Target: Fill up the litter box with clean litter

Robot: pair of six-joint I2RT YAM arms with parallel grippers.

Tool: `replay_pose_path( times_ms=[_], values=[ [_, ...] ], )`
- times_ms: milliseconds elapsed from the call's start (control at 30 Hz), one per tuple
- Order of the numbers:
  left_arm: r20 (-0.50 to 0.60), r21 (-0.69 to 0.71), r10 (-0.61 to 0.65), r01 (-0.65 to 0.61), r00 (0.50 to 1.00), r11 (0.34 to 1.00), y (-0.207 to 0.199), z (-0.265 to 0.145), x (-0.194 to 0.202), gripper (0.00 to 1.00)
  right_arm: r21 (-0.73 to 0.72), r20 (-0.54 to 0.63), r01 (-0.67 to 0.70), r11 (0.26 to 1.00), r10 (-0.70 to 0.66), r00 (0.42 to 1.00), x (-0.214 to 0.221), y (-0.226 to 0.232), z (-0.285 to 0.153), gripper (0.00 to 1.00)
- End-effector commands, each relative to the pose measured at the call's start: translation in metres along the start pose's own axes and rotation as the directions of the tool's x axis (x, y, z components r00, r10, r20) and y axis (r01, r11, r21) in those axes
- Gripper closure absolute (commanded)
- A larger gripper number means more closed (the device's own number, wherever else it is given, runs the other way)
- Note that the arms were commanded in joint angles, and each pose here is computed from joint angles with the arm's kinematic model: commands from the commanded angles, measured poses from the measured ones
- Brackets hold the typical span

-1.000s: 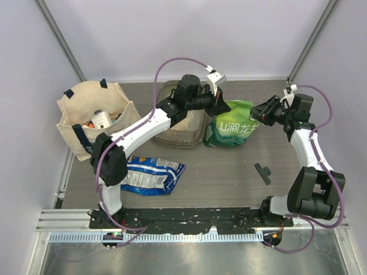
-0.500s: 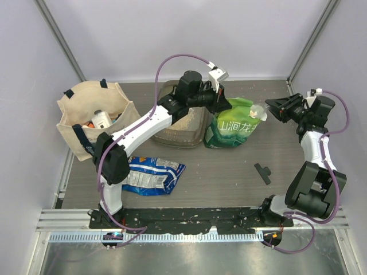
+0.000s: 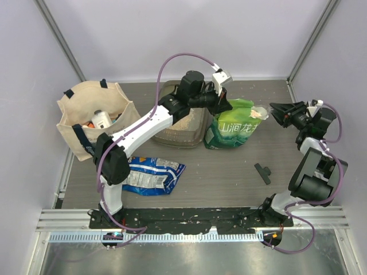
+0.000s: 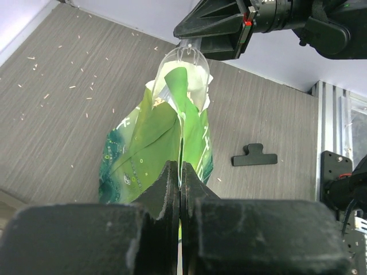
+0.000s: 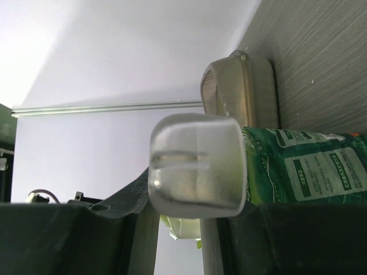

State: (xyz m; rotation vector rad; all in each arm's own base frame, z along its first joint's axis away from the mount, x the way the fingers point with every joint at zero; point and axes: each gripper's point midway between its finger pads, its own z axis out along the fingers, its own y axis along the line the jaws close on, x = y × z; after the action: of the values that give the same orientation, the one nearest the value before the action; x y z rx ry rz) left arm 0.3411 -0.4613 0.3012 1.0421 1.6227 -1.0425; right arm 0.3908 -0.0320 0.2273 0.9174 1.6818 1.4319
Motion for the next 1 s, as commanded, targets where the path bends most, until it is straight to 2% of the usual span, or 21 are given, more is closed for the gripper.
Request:
replay_pose_path(
  times_ms=[0,333,433,533,967],
  values=[
    [0.123,0.017,0.148,-0.151,0.981,0.988,-0.021,-0.021,-0.062,1.0,-0.112,-0.001,0.059,0.992,-0.059,0.998,-0.008,0.027,-0.007,0.99],
    [0.144,0.006,0.157,-0.16,0.977,0.987,-0.016,-0.021,-0.071,1.0,-0.091,0.022,0.001,0.996,0.001,1.0,-0.02,0.009,-0.021,0.99],
    [0.147,0.003,0.158,-0.161,0.976,0.987,-0.014,-0.022,-0.072,1.0,-0.103,0.026,0.035,0.994,-0.032,0.999,-0.019,0.015,-0.022,0.99],
    [0.153,-0.008,0.159,-0.159,0.975,0.987,-0.01,-0.024,-0.073,1.0,-0.082,0.028,0.012,0.997,-0.01,1.0,-0.017,0.008,-0.023,0.99],
    [0.156,-0.039,0.16,-0.156,0.975,0.987,0.001,-0.028,-0.074,1.0,-0.117,0.054,0.045,0.992,-0.039,0.998,-0.027,0.044,-0.036,0.99]
  ],
)
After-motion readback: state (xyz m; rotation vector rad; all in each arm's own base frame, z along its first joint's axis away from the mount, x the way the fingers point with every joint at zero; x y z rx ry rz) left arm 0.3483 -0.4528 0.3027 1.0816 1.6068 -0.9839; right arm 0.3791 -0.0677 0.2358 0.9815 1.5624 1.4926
